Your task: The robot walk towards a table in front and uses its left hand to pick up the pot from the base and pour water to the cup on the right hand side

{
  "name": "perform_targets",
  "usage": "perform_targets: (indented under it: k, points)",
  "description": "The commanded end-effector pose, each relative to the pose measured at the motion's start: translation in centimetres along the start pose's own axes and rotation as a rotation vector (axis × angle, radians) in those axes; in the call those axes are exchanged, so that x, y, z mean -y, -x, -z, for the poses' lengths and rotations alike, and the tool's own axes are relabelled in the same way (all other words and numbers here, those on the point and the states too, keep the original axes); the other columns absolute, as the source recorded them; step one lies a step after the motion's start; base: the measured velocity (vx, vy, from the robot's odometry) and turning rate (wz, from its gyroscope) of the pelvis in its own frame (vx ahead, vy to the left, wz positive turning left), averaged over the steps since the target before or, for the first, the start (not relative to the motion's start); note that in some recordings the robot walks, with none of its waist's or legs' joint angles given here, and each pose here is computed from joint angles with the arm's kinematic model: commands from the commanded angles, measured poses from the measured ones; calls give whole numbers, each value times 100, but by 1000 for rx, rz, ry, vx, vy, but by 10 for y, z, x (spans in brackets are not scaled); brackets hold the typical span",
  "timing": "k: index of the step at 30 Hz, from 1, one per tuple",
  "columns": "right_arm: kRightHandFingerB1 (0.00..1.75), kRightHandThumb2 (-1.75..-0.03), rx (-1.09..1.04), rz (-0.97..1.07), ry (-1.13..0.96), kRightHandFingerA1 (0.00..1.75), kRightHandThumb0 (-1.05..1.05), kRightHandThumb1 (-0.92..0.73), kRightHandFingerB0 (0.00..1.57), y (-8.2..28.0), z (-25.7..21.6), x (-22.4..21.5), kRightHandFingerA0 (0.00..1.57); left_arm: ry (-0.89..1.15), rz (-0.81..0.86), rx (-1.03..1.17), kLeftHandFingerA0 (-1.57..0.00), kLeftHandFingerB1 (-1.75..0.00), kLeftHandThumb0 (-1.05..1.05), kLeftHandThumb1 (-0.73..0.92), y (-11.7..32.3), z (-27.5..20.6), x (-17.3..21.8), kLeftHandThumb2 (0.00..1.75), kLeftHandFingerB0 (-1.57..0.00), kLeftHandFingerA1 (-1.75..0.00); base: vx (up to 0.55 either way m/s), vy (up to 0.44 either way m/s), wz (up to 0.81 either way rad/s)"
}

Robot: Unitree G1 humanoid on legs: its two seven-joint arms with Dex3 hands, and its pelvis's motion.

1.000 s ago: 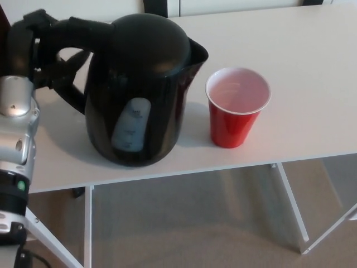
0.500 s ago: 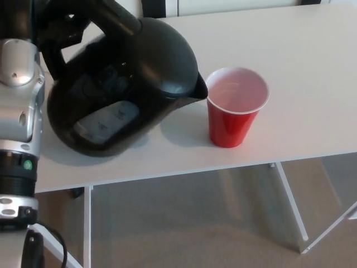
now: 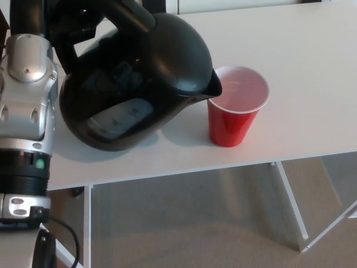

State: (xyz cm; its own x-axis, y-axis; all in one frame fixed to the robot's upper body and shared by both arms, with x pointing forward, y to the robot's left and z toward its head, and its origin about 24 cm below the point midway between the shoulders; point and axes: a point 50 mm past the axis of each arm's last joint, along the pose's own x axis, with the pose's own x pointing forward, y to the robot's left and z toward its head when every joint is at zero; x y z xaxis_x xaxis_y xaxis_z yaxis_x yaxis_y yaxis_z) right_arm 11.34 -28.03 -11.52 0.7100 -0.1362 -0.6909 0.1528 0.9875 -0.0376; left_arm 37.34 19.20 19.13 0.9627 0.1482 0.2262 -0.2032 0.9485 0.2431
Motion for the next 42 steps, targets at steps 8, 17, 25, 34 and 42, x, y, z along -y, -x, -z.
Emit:
perform_targets:
  k: [8, 17, 25, 34, 42]
  points:
    - [36, -56, 7, 14, 4, 43, -18, -57, 35, 1, -1, 6, 48, -139, -78, 189, -79, -175, -19, 58, -8, -49, 7, 53, -59, -175, 0, 0, 0]
    - [35, -57, 8, 20, 18, 42, -18, -58, 35, -1, -4, 5, 47, -191, -91, 241, -81, -175, -14, 56, -10, -58, 12, 53, -61, -175, 0, 0, 0]
    - [35, -57, 5, 10, 31, 41, -17, -58, 32, -1, -4, 4, 44, -337, -86, 369, -84, -175, -14, 56, -9, -69, 20, 54, -62, -175, 0, 0, 0]
    - [35, -57, 21, 9, 35, 41, -17, -58, 32, -3, -8, 3, 42, -446, -89, 463, -83, -175, -11, 55, -9, -82, 31, 54, -62, -175, 0, 0, 0]
    - [34, -57, 20, 13, 49, 40, -16, -59, 31, -4, -12, 3, 43, -486, -80, 516, -81, -175, -7, 56, -11, -91, 41, 54, -59, -175, 0, 0, 0]
